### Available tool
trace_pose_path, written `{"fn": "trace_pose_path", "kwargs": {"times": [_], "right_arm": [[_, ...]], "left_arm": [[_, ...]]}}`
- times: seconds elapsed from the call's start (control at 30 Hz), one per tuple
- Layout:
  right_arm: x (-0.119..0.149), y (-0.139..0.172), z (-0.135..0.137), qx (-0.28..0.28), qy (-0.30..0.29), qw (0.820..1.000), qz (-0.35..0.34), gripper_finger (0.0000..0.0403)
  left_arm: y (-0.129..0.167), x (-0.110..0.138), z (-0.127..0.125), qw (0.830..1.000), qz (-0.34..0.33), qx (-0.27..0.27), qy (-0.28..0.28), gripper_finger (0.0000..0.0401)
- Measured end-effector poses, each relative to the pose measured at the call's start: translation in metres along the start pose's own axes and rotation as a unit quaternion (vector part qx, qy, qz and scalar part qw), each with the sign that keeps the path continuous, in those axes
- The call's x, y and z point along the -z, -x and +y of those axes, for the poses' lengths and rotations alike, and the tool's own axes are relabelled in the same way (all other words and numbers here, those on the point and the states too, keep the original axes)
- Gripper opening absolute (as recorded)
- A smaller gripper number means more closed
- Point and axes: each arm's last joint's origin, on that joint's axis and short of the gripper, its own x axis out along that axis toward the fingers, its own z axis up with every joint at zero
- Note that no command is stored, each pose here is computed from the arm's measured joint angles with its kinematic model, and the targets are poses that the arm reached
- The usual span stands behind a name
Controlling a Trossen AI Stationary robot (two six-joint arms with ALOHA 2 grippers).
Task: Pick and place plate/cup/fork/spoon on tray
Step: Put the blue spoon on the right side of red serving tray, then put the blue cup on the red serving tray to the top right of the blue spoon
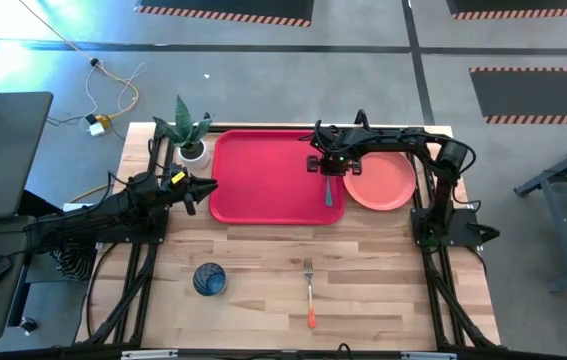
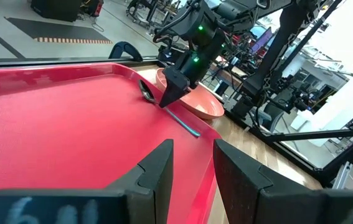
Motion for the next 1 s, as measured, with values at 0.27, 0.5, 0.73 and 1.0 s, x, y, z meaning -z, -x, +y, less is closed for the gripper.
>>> {"fn": "trace_pose_path", "kwargs": {"times": [0.27,0.5,0.73,1.0], "right_arm": [[0.000,0.000,0.000,-0.001,-0.008,1.000,0.002,0.0092],[0.000,0.009,0.000,-0.011,-0.008,1.000,0.000,0.0092],[0.003,0.032,0.002,-0.035,-0.003,0.999,-0.013,0.0092],[0.024,0.063,0.014,-0.088,0.029,0.995,-0.030,0.0092]], "left_arm": [[0.000,0.000,0.000,1.000,0.000,0.000,0.000,0.0104],[0.000,0.000,0.000,1.000,-0.001,0.002,0.017,0.0104],[0.001,-0.005,-0.006,0.998,0.007,0.039,0.038,0.0104],[0.014,-0.046,-0.031,0.994,-0.036,0.101,0.031,0.0104]]}}
